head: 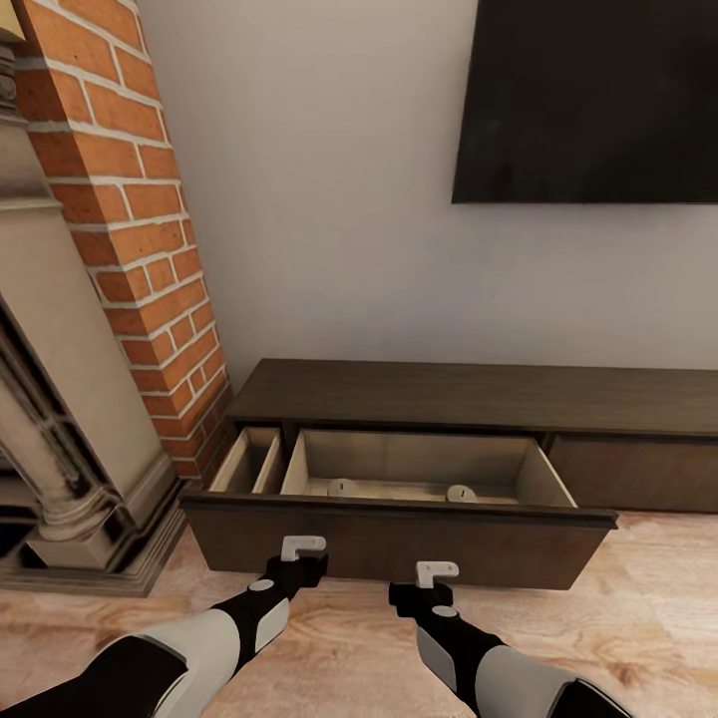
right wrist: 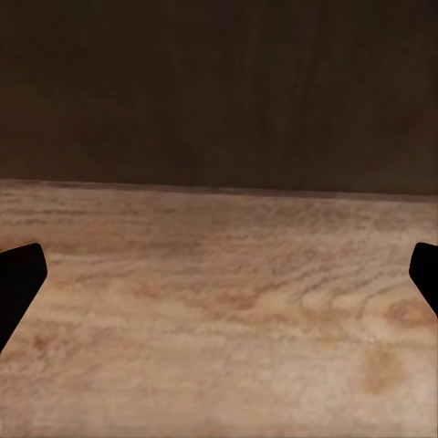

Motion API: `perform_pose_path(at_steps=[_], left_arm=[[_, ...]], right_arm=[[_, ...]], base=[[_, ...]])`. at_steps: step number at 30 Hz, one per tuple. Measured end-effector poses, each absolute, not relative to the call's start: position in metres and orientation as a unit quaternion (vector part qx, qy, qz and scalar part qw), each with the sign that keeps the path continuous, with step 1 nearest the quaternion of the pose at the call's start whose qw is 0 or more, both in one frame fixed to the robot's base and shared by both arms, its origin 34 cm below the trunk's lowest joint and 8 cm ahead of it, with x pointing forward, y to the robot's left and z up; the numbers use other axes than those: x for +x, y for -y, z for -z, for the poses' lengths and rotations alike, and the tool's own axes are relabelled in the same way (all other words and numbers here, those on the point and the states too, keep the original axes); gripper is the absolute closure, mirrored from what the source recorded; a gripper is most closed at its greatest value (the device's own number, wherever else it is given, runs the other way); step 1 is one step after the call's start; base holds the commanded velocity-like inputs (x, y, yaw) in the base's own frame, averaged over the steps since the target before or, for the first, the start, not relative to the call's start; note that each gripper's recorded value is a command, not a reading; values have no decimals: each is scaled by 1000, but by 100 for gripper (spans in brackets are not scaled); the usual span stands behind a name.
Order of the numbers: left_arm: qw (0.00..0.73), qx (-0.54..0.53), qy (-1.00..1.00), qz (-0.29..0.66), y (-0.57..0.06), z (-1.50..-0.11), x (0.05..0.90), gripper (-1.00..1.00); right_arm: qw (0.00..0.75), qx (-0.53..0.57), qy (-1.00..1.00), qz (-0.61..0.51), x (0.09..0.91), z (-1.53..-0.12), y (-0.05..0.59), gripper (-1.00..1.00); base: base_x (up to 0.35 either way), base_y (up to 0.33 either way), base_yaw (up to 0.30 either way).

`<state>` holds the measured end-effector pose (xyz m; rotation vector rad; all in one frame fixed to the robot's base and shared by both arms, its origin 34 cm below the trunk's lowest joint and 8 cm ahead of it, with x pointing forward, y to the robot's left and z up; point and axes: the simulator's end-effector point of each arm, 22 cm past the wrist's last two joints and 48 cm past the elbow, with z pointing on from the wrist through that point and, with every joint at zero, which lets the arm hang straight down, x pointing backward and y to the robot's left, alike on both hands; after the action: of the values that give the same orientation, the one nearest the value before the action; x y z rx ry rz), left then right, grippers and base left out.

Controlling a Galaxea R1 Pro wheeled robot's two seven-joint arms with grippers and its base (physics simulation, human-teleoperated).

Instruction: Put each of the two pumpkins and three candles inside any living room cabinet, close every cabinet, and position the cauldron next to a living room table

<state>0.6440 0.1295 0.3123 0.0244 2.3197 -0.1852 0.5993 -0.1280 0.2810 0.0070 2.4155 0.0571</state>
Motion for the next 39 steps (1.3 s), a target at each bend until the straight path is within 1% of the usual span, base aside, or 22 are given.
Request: perform_pose_path(at_steps=[8, 14, 17, 33, 39], left_arm=[[395, 9, -916, 72, -131, -312, 644, -100], [396, 9, -915, 72, -131, -312, 644, -100], [395, 9, -916, 72, -130, -312, 644, -100], [395, 9, -916, 72, -131, -312, 644, -100], [395, 9, -916, 72, -131, -312, 644, -100]], right_arm=[[355, 3, -935, -22, 599, -281, 128, -100], [355, 3, -935, -22, 599, -281, 128, -100], [355, 3, -935, -22, 599, -281, 128, -100], [355, 3, -935, -22, 599, -281, 128, -100], [355, 3, -935, -22, 599, -281, 128, -100]], base=[[15, 0, 0], [256, 0, 0], [118, 0, 0], [9, 0, 0], [101, 0, 0]])
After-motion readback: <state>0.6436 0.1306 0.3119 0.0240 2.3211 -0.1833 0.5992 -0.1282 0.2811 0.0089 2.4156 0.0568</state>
